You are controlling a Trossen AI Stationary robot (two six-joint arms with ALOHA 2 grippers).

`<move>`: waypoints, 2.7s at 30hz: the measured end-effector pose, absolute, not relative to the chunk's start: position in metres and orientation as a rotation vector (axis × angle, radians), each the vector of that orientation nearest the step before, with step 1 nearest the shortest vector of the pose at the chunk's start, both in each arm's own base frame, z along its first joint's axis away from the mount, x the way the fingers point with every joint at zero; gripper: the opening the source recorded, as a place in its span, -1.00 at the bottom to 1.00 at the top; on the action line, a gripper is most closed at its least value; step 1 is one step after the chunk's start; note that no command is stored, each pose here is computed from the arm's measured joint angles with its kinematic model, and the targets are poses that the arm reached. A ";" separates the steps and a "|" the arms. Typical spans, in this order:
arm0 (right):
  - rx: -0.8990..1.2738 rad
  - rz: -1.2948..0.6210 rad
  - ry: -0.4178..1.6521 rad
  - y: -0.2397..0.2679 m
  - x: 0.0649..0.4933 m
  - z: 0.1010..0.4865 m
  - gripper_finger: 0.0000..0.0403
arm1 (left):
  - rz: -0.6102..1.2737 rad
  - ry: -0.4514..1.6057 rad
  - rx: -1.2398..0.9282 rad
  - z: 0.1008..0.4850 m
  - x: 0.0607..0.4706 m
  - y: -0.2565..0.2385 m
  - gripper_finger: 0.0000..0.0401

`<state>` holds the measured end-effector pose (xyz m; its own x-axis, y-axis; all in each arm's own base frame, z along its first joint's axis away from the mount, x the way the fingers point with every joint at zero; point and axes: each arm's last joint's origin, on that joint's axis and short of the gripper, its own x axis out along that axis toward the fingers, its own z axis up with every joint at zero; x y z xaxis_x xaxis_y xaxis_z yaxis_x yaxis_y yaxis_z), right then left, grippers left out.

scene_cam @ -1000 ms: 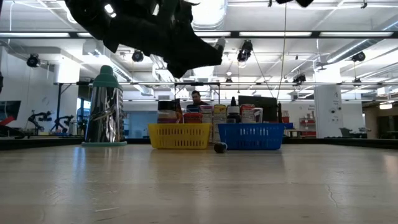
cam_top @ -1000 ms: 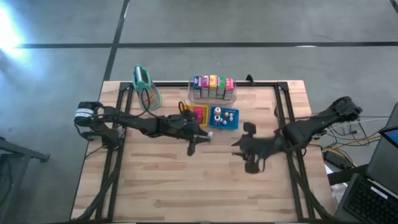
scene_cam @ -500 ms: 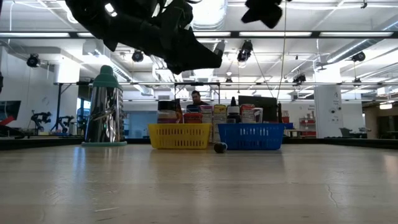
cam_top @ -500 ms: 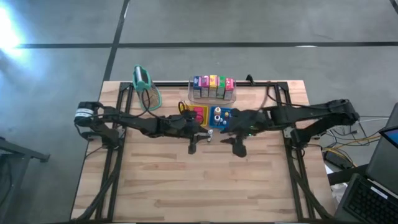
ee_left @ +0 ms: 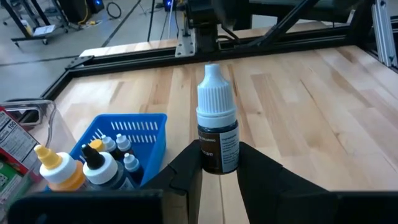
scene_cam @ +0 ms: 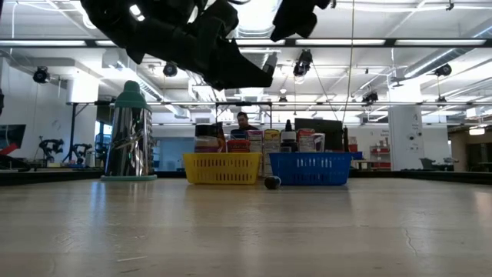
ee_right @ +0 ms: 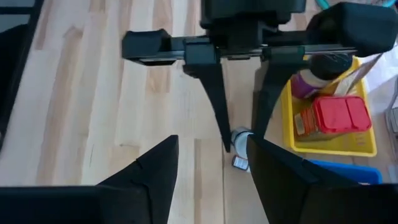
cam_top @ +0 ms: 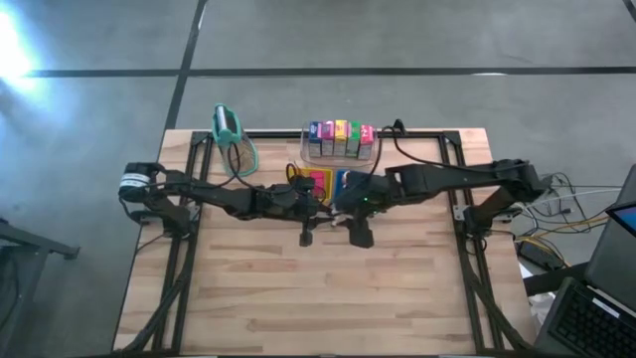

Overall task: Pick & Place Kitchen Items
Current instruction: Put the small black food coloring bottle into the blue bin

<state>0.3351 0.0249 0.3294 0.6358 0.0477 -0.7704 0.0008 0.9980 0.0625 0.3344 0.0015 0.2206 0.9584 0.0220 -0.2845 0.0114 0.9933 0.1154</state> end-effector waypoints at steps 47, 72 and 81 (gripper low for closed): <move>0.017 -0.022 0.962 0.008 0.343 0.316 -0.71 | -0.006 0.267 0.166 0.231 0.339 -0.001 -0.54; 0.068 -0.106 1.086 0.006 0.329 0.313 -0.72 | 0.028 0.427 0.153 0.227 0.328 0.006 0.22; 0.130 -0.185 1.106 0.004 0.307 0.314 -0.68 | 0.082 0.389 0.099 0.206 0.314 0.011 0.22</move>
<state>0.3074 0.0043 0.3136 0.4352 -0.0836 -0.8964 0.2125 0.9771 0.0121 0.3142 0.0107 0.2063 0.9222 0.0985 -0.3739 -0.0605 0.9919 0.1120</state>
